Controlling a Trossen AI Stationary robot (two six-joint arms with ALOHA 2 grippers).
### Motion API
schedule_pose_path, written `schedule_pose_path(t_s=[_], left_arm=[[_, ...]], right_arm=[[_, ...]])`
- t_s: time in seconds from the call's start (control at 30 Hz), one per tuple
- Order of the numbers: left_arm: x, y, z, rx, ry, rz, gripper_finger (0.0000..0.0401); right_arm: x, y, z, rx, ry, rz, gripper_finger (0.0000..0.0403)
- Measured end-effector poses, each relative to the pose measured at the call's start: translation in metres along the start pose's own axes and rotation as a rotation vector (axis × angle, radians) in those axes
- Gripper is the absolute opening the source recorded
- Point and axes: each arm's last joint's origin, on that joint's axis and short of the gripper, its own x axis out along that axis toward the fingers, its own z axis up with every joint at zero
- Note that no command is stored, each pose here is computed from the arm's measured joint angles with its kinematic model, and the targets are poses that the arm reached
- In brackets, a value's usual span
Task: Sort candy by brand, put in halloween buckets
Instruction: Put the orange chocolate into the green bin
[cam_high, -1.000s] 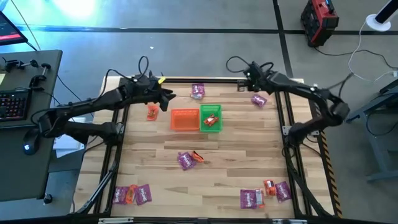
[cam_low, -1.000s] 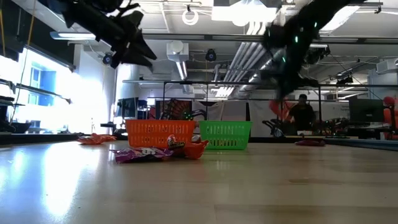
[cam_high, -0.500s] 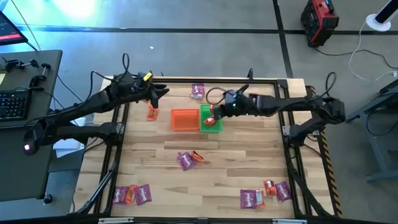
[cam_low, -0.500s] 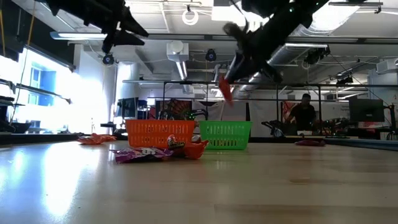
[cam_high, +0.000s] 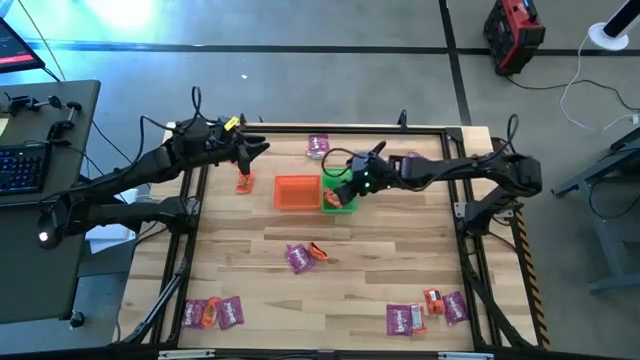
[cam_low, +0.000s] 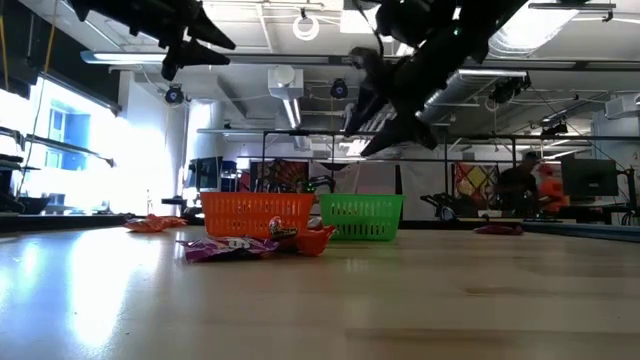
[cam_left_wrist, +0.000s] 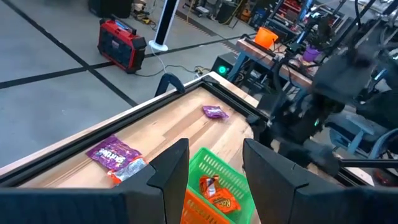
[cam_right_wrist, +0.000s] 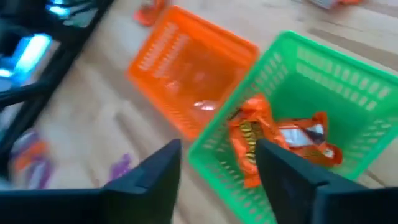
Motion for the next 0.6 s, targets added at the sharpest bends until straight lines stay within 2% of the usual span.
schedule_pose_path(t_s=[0.13,0.27,0.37,0.6], left_arm=[[0.0,0.001,-0.001,-0.001,0.014,0.005,0.0142],[0.0,0.0,-0.003,0.014,0.034,-0.014,0.0142],[0.0,0.0,-0.005,0.055,0.054,-0.022,0.0142],[0.0,0.0,-0.008,0.158,0.088,-0.02,0.0142]], right_arm=[[-0.02,0.016,0.009,-0.056,0.081,0.196,0.0253],[-0.03,0.047,-0.013,-0.076,0.276,0.329,0.0259],[-0.026,0.07,-0.039,-0.09,0.333,0.324,0.0259],[0.012,0.086,-0.091,-0.178,0.276,0.09,0.0259]])
